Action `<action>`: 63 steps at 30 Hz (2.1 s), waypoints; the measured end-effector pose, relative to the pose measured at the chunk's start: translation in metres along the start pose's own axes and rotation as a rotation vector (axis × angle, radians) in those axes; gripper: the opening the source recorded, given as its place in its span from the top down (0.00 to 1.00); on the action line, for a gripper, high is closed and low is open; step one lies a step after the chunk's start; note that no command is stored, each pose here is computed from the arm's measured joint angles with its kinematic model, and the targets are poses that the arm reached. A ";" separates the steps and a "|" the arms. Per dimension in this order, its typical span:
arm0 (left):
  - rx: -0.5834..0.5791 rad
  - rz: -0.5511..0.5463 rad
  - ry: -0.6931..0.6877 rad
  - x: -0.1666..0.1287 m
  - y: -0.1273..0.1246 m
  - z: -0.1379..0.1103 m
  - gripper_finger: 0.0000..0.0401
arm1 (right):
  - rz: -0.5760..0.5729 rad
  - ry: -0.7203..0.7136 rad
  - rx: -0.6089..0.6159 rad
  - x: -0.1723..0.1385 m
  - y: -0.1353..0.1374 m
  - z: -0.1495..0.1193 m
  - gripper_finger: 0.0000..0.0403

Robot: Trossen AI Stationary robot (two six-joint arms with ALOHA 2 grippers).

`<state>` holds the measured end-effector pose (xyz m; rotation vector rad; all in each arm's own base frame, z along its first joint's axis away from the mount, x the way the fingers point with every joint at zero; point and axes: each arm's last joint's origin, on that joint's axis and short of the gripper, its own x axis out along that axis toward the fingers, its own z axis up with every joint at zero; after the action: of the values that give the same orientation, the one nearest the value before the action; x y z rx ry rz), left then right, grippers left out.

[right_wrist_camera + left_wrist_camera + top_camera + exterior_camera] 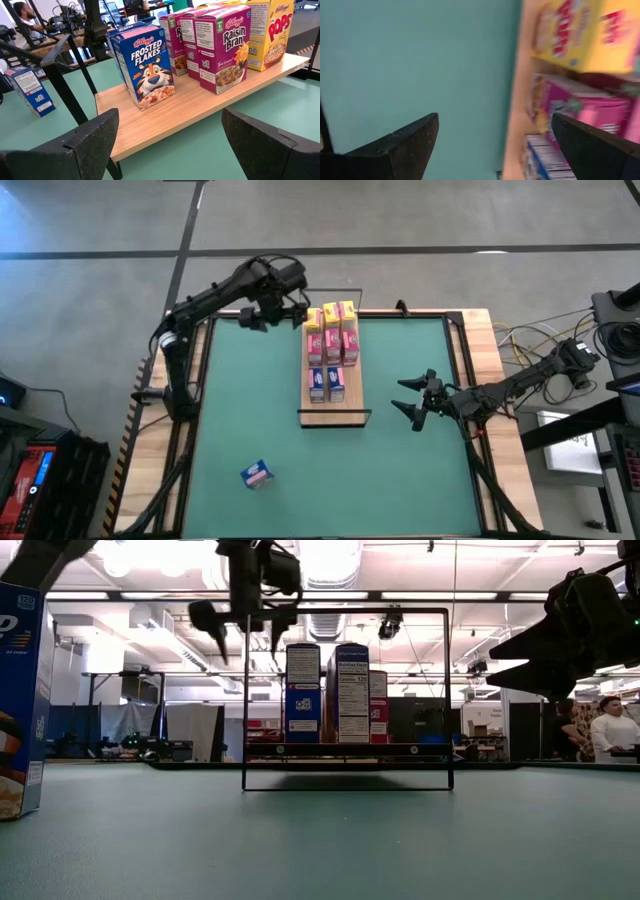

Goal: Stack cereal on shelf
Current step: Put the blue cereal box on the shelf aligned with the other blue cereal boxes

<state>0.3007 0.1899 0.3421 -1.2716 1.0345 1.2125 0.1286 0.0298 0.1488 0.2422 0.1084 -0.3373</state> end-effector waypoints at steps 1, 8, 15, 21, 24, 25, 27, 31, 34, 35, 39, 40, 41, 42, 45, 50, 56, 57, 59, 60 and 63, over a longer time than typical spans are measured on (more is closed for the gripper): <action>-0.007 0.009 0.003 0.002 0.004 -0.004 0.08 | -0.001 0.000 0.000 0.000 0.000 0.000 0.15; -0.036 0.017 -0.005 0.010 0.049 -0.040 0.10 | 0.000 0.000 0.000 0.000 0.000 0.000 0.15; 0.000 0.016 0.023 0.025 0.091 -0.104 0.11 | 0.000 0.000 0.000 0.000 0.000 0.000 0.15; 0.000 0.016 0.025 0.039 0.111 -0.149 0.11 | 0.000 0.000 0.000 0.000 0.000 0.000 0.15; 0.047 0.048 0.023 0.048 0.119 -0.168 0.11 | 0.000 0.000 0.000 0.000 0.000 0.000 0.15; 0.079 0.064 0.026 0.052 0.121 -0.175 0.11 | 0.000 0.000 0.000 0.000 0.000 0.000 0.15; 0.165 0.094 0.029 0.059 0.124 -0.188 0.11 | 0.000 0.000 0.000 0.000 0.000 0.000 0.15; 0.372 0.140 0.040 0.071 0.127 -0.212 0.11 | -0.001 0.000 0.000 0.000 0.000 0.000 0.15; 0.437 0.145 0.041 0.069 0.129 -0.225 0.11 | 0.000 0.000 0.000 0.000 0.000 0.000 0.15; 0.450 0.139 0.041 0.068 0.129 -0.228 0.11 | 0.000 0.000 0.000 0.000 0.000 0.000 0.15; 0.496 0.077 0.048 0.057 0.126 -0.240 0.11 | -0.001 0.000 0.000 0.000 0.000 0.000 0.15; 0.508 0.057 0.050 0.056 0.125 -0.243 0.11 | -0.001 0.000 0.000 0.000 0.000 0.000 0.15; 0.526 0.035 0.053 0.054 0.124 -0.246 0.11 | 0.000 0.000 0.000 0.000 0.000 0.000 0.15; 0.547 0.014 0.056 0.054 0.123 -0.249 0.11 | 0.000 0.000 0.000 0.000 0.000 0.000 0.15; 0.612 -0.025 0.067 0.051 0.123 -0.260 0.11 | 0.000 0.000 0.000 0.000 0.000 0.000 0.15; 0.699 -0.059 0.070 0.046 0.130 -0.279 0.11 | 0.000 0.000 0.000 0.000 0.000 0.000 0.15; 0.795 -0.176 0.034 0.039 0.134 -0.303 0.11 | 0.000 0.000 0.000 0.000 0.000 0.000 0.15; 0.806 -0.195 0.032 0.038 0.135 -0.306 0.11 | 0.000 -0.001 0.000 0.000 0.000 0.000 0.15; 0.837 -0.228 0.039 0.037 0.136 -0.313 0.11 | 0.000 0.000 0.000 0.000 0.000 0.000 0.15; 0.854 -0.244 0.043 0.036 0.137 -0.316 0.11 | 0.000 0.000 0.000 0.000 0.000 0.000 0.15; 0.914 -0.271 0.052 0.038 0.138 -0.326 0.11 | 0.000 0.000 0.000 0.000 0.000 0.000 0.15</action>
<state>0.1965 -0.1426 0.2680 -0.6773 1.2014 0.3893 0.1286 0.0298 0.1488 0.2421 0.1085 -0.3373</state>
